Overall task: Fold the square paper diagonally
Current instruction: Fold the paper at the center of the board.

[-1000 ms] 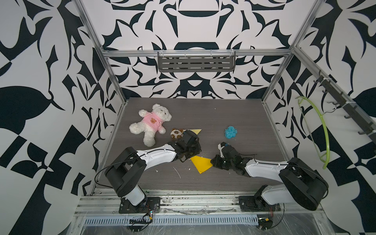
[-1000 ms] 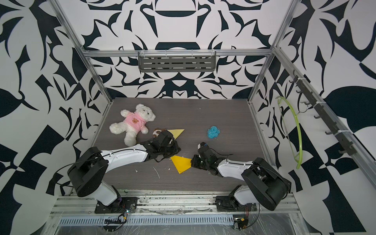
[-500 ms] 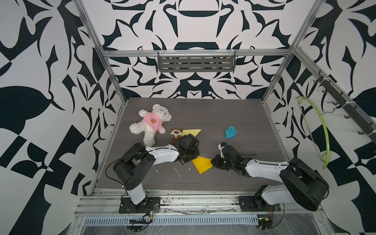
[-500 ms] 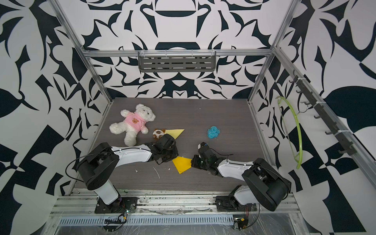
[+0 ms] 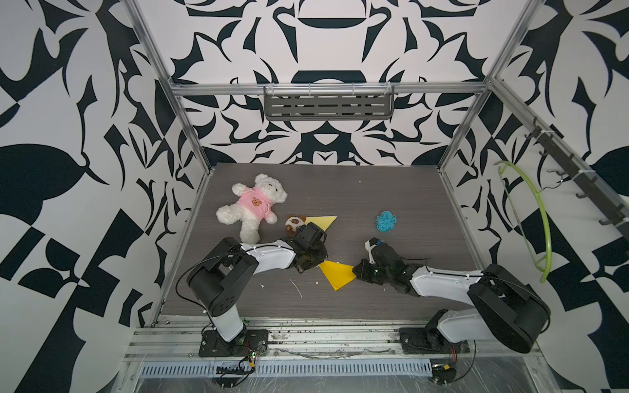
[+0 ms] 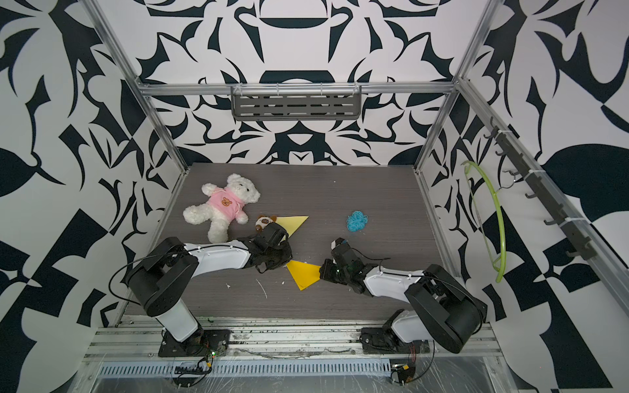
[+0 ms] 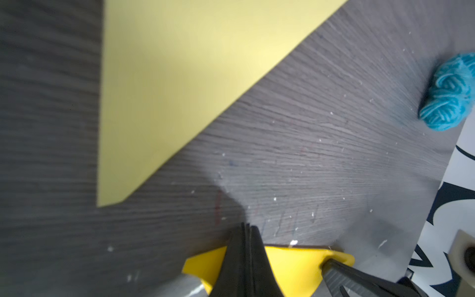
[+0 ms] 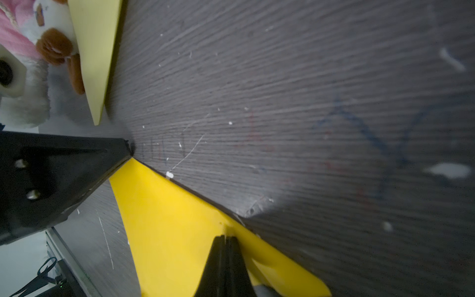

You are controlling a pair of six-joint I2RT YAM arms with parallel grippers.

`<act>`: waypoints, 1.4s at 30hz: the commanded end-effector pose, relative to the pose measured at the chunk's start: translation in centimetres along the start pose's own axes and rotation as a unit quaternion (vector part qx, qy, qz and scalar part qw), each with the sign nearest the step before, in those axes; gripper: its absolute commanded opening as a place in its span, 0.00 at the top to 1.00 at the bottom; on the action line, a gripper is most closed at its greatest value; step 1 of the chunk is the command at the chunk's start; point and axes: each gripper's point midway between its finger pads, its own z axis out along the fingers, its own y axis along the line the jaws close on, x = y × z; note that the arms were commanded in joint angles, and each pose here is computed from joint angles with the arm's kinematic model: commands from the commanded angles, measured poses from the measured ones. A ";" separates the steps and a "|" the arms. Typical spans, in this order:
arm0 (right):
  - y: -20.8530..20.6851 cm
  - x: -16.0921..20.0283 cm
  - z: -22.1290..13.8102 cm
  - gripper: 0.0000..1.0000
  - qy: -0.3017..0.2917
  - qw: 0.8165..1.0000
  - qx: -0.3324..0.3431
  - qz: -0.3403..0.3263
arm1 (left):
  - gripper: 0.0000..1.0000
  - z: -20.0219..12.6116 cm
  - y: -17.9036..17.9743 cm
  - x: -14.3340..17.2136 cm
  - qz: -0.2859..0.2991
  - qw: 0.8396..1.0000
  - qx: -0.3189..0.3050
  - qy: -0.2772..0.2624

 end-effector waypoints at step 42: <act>-4.1 2.3 0.5 0.94 0.035 0.997 0.070 0.007 | 1.00 -1.8 1.3 3.7 0.019 0.997 0.004 0.075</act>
